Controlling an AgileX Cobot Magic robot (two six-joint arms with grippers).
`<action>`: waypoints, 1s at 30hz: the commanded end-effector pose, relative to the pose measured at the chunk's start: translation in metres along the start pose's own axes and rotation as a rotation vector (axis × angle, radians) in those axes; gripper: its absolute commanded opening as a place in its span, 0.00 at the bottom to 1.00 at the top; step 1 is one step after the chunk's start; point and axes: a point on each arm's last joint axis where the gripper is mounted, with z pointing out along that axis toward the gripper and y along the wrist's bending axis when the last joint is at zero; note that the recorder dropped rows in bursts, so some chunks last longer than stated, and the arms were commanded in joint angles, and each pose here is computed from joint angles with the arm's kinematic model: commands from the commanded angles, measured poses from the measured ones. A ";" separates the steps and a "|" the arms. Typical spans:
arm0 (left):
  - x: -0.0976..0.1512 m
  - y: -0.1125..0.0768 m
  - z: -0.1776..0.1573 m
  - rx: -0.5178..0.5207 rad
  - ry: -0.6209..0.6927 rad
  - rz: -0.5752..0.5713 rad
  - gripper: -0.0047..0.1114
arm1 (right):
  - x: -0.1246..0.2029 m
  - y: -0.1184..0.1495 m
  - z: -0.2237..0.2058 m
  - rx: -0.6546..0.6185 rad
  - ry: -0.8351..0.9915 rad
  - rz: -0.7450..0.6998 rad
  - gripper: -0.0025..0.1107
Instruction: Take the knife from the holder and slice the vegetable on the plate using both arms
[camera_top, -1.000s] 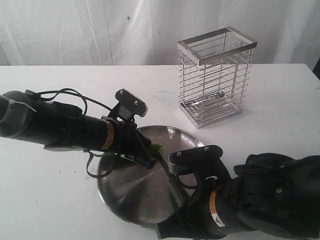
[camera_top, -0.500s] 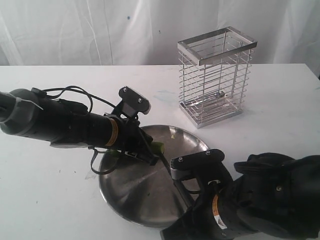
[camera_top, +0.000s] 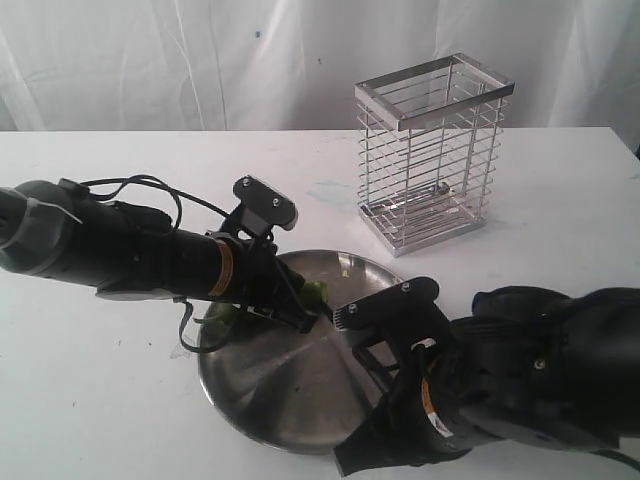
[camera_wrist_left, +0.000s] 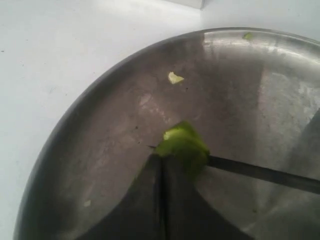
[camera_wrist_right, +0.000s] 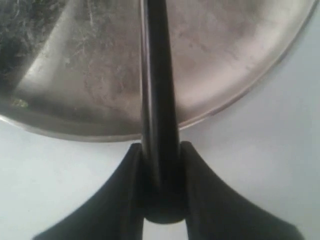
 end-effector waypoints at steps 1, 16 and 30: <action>0.027 0.006 0.007 -0.074 0.137 -0.005 0.04 | -0.008 -0.007 -0.002 0.067 -0.022 0.017 0.02; 0.017 0.008 -0.004 -0.103 0.109 -0.041 0.04 | -0.018 0.003 0.014 0.057 0.012 -0.014 0.02; -0.003 0.009 -0.032 -0.148 0.041 -0.023 0.04 | -0.024 0.006 0.000 -0.007 -0.068 0.003 0.02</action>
